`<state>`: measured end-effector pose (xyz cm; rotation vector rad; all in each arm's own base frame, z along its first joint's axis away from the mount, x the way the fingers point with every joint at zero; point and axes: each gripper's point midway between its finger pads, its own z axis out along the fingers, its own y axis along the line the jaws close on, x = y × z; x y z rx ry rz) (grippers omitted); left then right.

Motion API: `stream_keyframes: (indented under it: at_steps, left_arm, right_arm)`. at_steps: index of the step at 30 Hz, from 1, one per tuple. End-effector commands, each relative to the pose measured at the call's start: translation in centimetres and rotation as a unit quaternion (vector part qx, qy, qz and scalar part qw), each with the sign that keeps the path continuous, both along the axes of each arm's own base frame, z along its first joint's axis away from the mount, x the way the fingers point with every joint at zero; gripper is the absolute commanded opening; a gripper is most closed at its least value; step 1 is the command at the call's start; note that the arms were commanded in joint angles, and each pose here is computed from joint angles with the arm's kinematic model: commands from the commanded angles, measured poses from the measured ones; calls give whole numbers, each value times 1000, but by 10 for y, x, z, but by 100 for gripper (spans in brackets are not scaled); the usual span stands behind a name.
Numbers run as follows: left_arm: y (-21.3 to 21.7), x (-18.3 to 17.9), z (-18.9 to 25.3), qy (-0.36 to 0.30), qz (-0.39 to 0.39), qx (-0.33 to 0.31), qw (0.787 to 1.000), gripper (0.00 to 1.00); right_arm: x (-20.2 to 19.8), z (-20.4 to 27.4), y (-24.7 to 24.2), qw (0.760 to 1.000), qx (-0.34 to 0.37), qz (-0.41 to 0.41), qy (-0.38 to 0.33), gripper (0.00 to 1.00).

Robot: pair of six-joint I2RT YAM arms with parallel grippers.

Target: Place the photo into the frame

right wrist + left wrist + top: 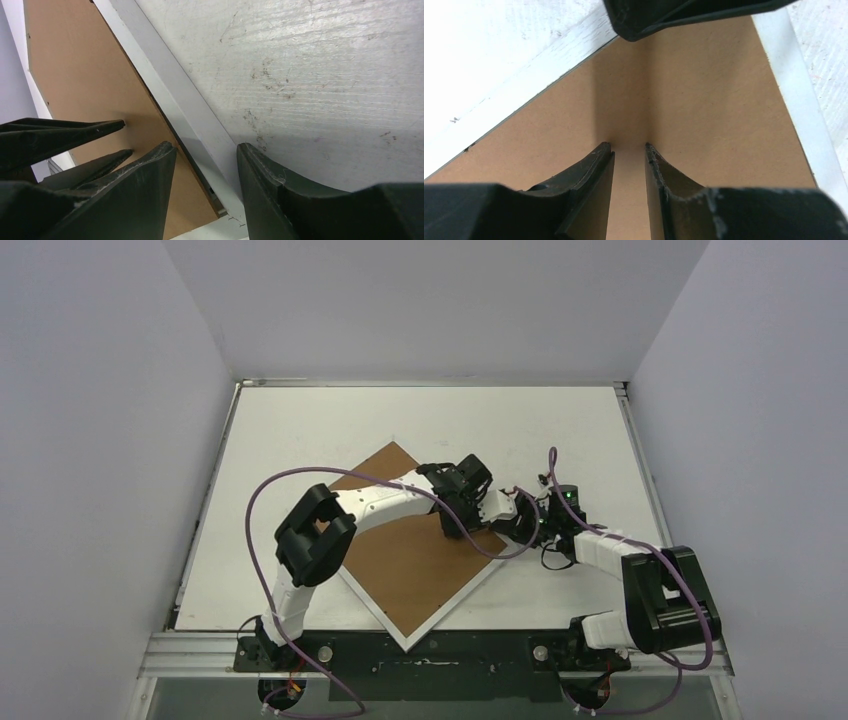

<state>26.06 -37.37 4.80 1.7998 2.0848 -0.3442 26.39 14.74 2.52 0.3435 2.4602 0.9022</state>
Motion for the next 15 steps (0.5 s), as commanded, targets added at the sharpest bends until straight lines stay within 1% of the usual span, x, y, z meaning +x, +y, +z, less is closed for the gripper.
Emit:
stream_keyframes:
  at_steps: [1, 6, 9, 15]
  left_arm:
    - [-9, -6, 11, -3, 1, -22, 1000, 28]
    - [-17, -9, 4, -4, -6, -23, 1000, 28]
    - [-13, -13, -6, -9, -16, -9, 1000, 28]
    - [12, -15, -37, -21, -10, 37, 999, 28]
  right_arm:
    - [-64, -45, -6, 990, -34, 32, 132, 50]
    - [-70, -47, -5, 989, -33, 46, 140, 49]
    - [-73, -44, -4, 988, -34, 52, 141, 50]
    - [-91, -41, 0, 985, -46, 74, 151, 57]
